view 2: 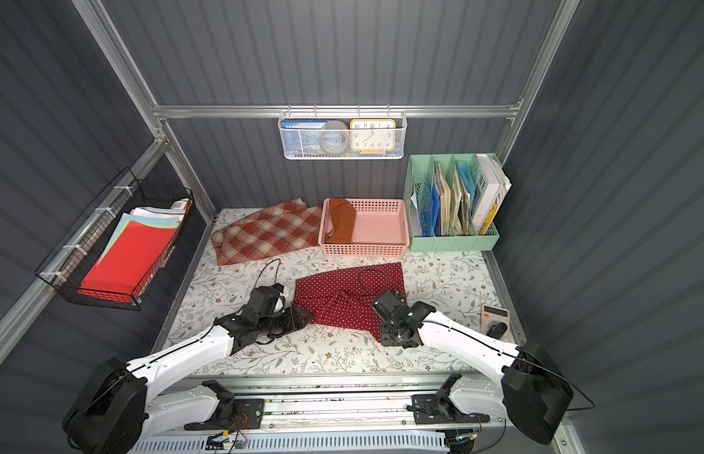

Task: Roll up the skirts
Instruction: Flatten out the skirt at the center of the board.

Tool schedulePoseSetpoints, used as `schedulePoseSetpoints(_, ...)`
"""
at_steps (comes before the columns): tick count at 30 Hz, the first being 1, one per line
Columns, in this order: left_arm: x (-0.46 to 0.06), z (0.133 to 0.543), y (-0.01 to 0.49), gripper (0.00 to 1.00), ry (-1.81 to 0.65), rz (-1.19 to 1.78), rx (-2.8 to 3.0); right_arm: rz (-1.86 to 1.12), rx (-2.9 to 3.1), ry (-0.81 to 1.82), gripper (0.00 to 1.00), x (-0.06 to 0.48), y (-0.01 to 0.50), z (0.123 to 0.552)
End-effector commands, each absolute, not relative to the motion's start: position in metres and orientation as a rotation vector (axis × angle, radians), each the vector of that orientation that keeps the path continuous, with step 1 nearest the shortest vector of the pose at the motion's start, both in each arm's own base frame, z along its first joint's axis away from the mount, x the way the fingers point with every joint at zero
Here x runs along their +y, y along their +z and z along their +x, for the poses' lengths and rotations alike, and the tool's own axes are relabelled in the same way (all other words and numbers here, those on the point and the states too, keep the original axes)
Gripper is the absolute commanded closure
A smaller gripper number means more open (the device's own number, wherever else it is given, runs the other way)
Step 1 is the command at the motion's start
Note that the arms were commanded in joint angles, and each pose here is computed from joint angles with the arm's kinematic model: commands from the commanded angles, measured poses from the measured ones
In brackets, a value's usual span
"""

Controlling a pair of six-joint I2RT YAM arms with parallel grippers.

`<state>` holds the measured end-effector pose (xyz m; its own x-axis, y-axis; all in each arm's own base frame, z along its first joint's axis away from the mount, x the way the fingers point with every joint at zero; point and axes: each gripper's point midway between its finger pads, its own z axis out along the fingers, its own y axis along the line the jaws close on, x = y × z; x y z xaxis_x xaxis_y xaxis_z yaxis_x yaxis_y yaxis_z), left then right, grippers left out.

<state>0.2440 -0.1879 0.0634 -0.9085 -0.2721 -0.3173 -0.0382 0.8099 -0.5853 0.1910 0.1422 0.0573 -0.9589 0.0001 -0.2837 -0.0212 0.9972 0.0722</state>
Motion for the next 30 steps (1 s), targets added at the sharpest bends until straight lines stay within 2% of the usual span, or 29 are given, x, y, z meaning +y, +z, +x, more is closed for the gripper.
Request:
schedulePoseSetpoints(1,-0.191,0.246,0.062,0.43,-0.839,-0.273,2.589,-0.021,2.852,0.132,0.52,0.15,0.054,0.192)
schedulePoseSetpoints(11,-0.182,0.264,0.074,0.6,-0.749,-0.315,2.523,-0.126,2.915,0.18,0.51,0.183,0.027,0.191)
schedulePoseSetpoints(16,-0.185,0.266,0.072,0.77,-0.762,-0.333,2.522,-0.132,2.892,0.154,0.52,0.184,0.024,0.199)
schedulePoseSetpoints(18,-0.185,0.267,0.074,0.85,-0.762,-0.332,2.517,-0.134,2.882,0.139,0.6,0.183,0.024,0.202)
schedulePoseSetpoints(20,-0.184,0.268,0.076,0.91,-0.752,-0.329,2.514,-0.128,2.871,0.134,0.78,0.182,0.026,0.203)
schedulePoseSetpoints(23,-0.183,0.269,0.08,0.95,-0.741,-0.32,2.509,-0.123,2.851,0.153,0.99,0.182,0.031,0.203)
schedulePoseSetpoints(25,-0.182,0.269,0.081,1.0,-0.735,-0.32,2.51,-0.11,2.844,0.167,1.0,0.18,0.037,0.202)
schedulePoseSetpoints(30,-0.182,0.269,0.093,1.0,-0.734,-0.303,2.502,-0.069,2.859,0.212,1.0,0.17,0.06,0.18)
